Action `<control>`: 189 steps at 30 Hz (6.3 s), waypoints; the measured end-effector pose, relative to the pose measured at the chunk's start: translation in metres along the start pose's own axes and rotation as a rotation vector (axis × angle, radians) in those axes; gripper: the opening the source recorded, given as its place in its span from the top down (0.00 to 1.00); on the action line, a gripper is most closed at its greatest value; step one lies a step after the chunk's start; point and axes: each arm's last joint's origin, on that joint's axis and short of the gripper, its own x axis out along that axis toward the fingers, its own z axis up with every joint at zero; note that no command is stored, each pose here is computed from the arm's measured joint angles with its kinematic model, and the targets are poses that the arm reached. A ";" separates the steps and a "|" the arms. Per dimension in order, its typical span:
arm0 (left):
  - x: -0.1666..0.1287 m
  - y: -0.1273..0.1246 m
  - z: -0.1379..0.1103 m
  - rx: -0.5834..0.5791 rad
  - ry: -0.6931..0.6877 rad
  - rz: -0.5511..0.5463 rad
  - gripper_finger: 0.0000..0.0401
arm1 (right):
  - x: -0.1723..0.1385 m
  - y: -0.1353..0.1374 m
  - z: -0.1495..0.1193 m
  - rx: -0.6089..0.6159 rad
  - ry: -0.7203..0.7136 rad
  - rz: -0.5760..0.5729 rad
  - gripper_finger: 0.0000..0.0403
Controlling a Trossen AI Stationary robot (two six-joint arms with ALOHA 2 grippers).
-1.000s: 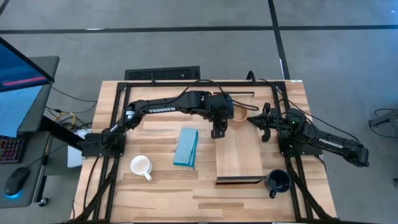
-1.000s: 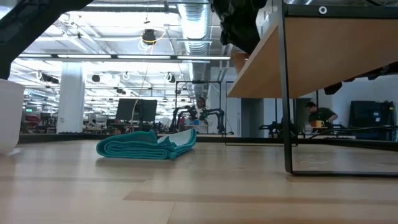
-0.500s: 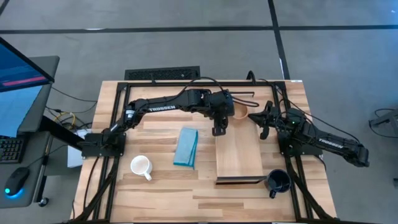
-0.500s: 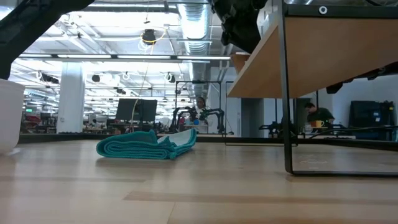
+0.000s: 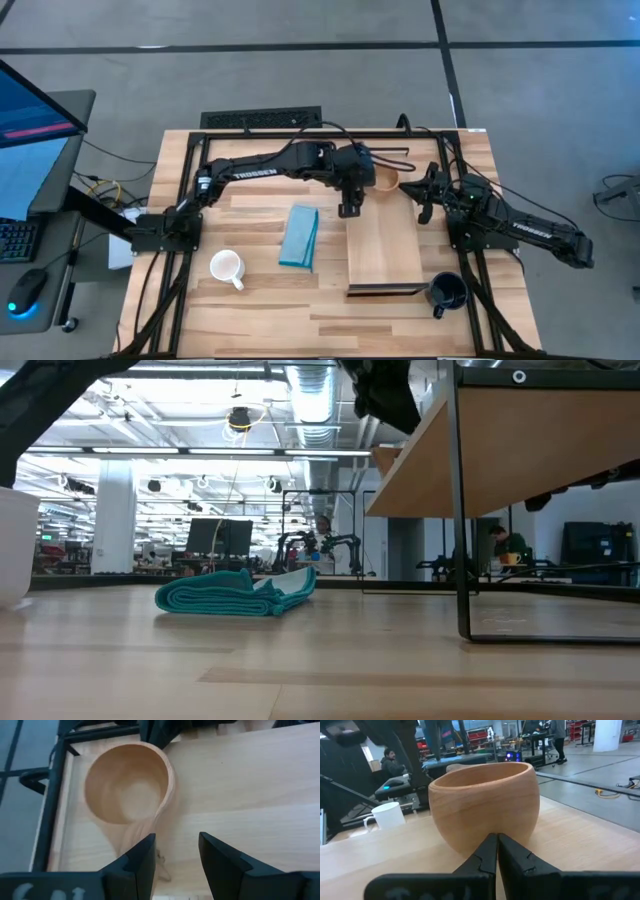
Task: Stack small to large cups/mugs on shelf
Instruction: Put the brown mug on the shelf, then put the black mug on the shelf
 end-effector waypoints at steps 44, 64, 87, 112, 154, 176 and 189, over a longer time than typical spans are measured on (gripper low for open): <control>-0.122 0.070 -0.004 -0.068 -0.202 0.205 0.65 | -0.002 0.000 -0.001 0.000 0.083 -0.004 0.91; -0.170 0.029 -0.131 -0.160 -0.566 0.385 0.65 | -0.018 0.008 0.036 -0.087 0.084 -0.011 0.91; -0.112 -0.017 -0.247 -0.194 -0.777 0.419 0.65 | -0.041 0.020 0.080 0.019 -0.060 0.100 0.91; -0.094 -0.023 -0.277 -0.264 -0.747 0.433 0.65 | -0.060 0.030 0.132 0.079 0.343 0.063 0.95; -0.081 -0.031 -0.330 -0.308 -0.921 0.479 0.65 | -0.090 0.038 0.121 0.537 0.685 0.040 0.86; -0.080 -0.031 -0.330 -0.332 -0.917 0.469 0.65 | -0.086 0.038 0.126 0.517 0.622 0.051 0.56; -0.080 -0.031 -0.330 -0.330 -0.917 0.469 0.65 | -0.081 0.039 0.136 0.333 0.509 0.153 0.60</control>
